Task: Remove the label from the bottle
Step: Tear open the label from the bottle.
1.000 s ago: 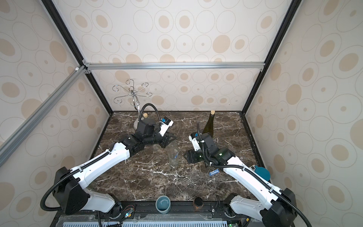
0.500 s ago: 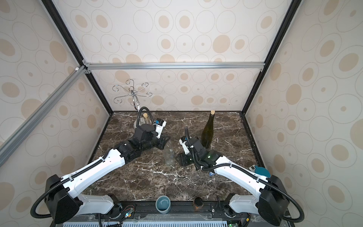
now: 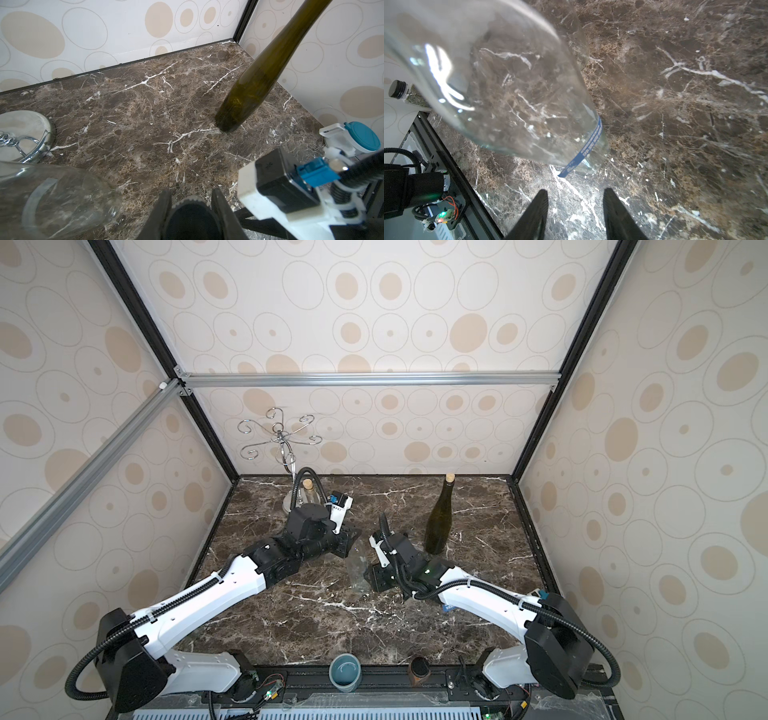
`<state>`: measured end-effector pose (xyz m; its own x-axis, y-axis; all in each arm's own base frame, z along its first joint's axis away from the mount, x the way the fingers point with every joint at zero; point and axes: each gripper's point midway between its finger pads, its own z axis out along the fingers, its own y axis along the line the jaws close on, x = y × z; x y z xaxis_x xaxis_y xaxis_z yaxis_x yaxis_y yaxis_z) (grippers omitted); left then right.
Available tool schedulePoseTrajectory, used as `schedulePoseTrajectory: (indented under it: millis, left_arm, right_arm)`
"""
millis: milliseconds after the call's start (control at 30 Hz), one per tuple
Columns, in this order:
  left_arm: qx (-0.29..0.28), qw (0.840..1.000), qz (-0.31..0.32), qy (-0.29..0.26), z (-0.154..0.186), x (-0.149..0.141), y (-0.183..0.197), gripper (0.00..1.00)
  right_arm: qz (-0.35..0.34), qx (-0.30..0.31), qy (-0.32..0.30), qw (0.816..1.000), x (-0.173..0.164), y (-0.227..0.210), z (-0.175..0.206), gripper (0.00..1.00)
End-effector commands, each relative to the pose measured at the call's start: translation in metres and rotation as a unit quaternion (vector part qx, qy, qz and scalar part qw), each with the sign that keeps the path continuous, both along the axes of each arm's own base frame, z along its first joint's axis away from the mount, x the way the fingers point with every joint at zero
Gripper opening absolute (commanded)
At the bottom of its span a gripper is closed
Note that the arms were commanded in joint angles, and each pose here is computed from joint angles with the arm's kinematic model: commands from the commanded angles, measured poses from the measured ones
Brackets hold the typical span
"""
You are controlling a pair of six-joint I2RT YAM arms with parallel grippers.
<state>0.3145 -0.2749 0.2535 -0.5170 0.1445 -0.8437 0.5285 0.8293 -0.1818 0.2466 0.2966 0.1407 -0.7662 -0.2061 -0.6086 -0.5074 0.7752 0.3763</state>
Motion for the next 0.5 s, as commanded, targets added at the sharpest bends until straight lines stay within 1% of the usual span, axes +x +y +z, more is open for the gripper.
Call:
schedulePoseTrajectory:
  millis: [0,100,233,467]
  left_arm:
    - [-0.025,1.000,0.000,-0.013,0.0158,0.0037,-0.0084,0.11]
    - [-0.022,1.000,-0.001,-0.014,0.0160,0.0041,-0.0090,0.11]
    - [-0.020,1.000,-0.003,-0.013,0.0151,0.0045,-0.0103,0.11]
    - [-0.022,1.000,-0.008,-0.012,0.0151,0.0052,-0.0134,0.11]
  right_arm:
    - [0.001,0.014,-0.012,1.000,0.0047,0.0113,0.0083,0.43]
    - [-0.003,0.017,-0.017,1.000,0.0067,0.0142,0.0091,0.40]
    - [-0.008,0.013,-0.017,1.000,0.0089,0.0159,0.0074,0.39]
    - [-0.017,0.010,-0.016,1.000,0.0140,0.0184,0.0054,0.32]
